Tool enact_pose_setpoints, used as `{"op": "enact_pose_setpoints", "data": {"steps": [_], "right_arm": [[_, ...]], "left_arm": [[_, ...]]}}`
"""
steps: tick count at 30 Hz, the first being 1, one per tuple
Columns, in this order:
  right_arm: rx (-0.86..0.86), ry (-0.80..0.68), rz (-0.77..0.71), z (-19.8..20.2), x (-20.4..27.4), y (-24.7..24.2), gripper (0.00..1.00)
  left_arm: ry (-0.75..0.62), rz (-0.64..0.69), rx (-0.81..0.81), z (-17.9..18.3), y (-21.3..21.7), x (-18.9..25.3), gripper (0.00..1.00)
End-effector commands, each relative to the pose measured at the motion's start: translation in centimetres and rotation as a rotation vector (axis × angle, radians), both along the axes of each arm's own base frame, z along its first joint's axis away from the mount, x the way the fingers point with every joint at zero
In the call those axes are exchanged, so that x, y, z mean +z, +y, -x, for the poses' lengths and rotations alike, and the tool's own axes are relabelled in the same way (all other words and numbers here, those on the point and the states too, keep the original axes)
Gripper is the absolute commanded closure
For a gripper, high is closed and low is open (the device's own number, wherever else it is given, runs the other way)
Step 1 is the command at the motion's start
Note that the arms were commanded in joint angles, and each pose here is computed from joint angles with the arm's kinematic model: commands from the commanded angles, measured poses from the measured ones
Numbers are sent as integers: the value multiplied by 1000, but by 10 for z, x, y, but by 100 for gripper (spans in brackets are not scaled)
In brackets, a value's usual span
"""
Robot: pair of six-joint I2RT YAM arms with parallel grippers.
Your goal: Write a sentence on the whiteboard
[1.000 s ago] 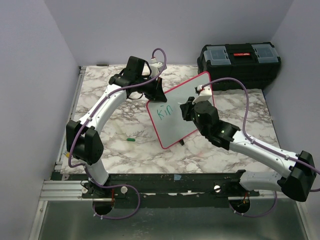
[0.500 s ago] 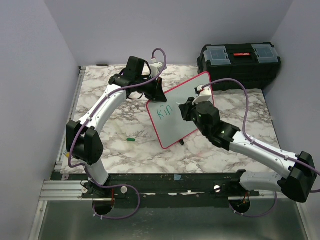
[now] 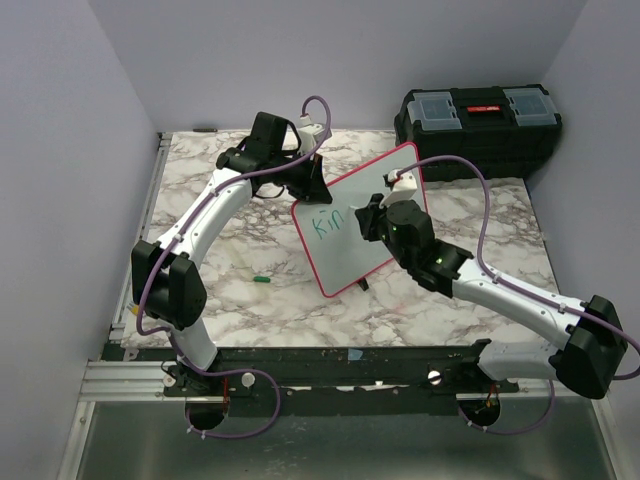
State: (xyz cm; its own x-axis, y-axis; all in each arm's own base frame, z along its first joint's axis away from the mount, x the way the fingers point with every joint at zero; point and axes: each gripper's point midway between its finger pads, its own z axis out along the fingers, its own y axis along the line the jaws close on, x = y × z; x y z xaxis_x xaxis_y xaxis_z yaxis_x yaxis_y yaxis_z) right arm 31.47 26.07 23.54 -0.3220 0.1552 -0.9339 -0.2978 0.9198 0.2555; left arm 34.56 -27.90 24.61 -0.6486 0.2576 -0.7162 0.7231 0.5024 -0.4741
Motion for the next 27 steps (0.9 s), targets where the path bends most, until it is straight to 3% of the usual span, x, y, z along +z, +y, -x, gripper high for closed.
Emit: {"op": "enact_pose_setpoints", "data": {"steps": [1,14,27], "right_arm": [[72,-7,-24,0,4,15,99],[93,64,-13,12,-26,12,99],[-35,68,37,5,-30,-12,99]], "left_arm": [[-118,-20,28,-10,7,19,100],[-115,-21,29,-11,6,19,100],[-115,-22,29,-11,6,19,100]]}}
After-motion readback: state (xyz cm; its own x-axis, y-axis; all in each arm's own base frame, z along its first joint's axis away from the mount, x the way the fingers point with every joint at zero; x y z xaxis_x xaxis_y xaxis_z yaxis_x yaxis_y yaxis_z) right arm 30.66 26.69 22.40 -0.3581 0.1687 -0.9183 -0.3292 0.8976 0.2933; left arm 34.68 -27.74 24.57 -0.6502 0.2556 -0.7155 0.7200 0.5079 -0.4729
